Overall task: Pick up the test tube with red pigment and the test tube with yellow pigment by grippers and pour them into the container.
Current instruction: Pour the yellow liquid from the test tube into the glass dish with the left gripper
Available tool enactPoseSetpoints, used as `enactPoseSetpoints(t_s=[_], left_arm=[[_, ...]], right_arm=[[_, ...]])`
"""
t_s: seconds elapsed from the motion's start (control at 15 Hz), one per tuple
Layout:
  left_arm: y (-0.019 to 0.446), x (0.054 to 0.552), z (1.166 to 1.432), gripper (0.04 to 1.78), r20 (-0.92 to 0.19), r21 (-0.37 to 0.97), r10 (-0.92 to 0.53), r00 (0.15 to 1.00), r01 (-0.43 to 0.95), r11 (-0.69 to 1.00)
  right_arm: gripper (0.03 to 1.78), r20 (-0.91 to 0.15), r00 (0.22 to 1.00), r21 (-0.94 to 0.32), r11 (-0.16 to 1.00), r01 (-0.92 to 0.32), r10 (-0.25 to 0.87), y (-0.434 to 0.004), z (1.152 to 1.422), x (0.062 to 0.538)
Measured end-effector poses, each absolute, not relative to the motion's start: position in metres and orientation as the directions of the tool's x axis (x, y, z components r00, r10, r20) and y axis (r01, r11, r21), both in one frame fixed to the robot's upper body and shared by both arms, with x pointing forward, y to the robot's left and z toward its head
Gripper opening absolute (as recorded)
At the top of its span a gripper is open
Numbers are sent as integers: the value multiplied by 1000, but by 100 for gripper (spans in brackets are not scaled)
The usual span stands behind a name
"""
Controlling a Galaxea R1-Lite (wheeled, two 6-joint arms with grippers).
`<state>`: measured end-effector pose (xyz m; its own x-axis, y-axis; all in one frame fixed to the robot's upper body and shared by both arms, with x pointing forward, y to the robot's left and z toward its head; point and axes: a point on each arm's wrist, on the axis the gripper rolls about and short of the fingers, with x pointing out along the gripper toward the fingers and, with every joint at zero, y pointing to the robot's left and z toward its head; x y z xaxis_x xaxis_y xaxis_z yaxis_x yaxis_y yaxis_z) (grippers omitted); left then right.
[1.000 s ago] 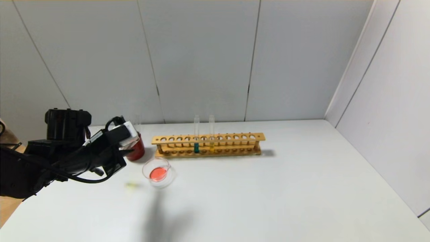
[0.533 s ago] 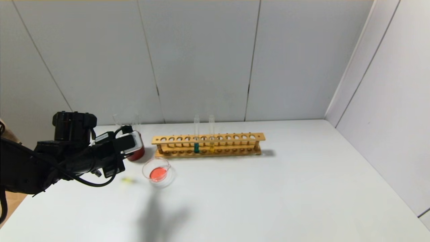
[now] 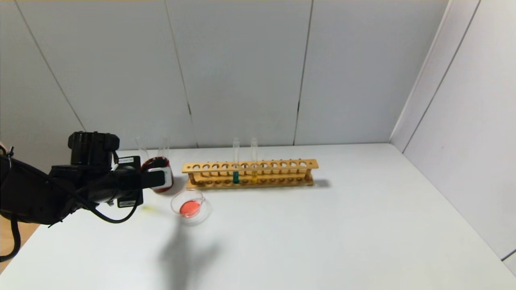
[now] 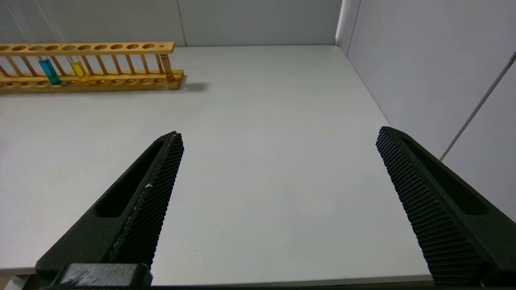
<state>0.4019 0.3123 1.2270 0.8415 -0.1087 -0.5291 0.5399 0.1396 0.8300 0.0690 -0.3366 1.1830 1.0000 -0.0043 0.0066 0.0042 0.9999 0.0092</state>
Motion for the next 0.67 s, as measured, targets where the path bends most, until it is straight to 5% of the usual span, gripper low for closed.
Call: enactPoseSetpoints(t_s=[0.67], left_arm=[[291,413,1224,31,-530,845,-106,841,534,11]], right_arm=[[175,7,1000,9,1000,5,-5,-337,1183,69]])
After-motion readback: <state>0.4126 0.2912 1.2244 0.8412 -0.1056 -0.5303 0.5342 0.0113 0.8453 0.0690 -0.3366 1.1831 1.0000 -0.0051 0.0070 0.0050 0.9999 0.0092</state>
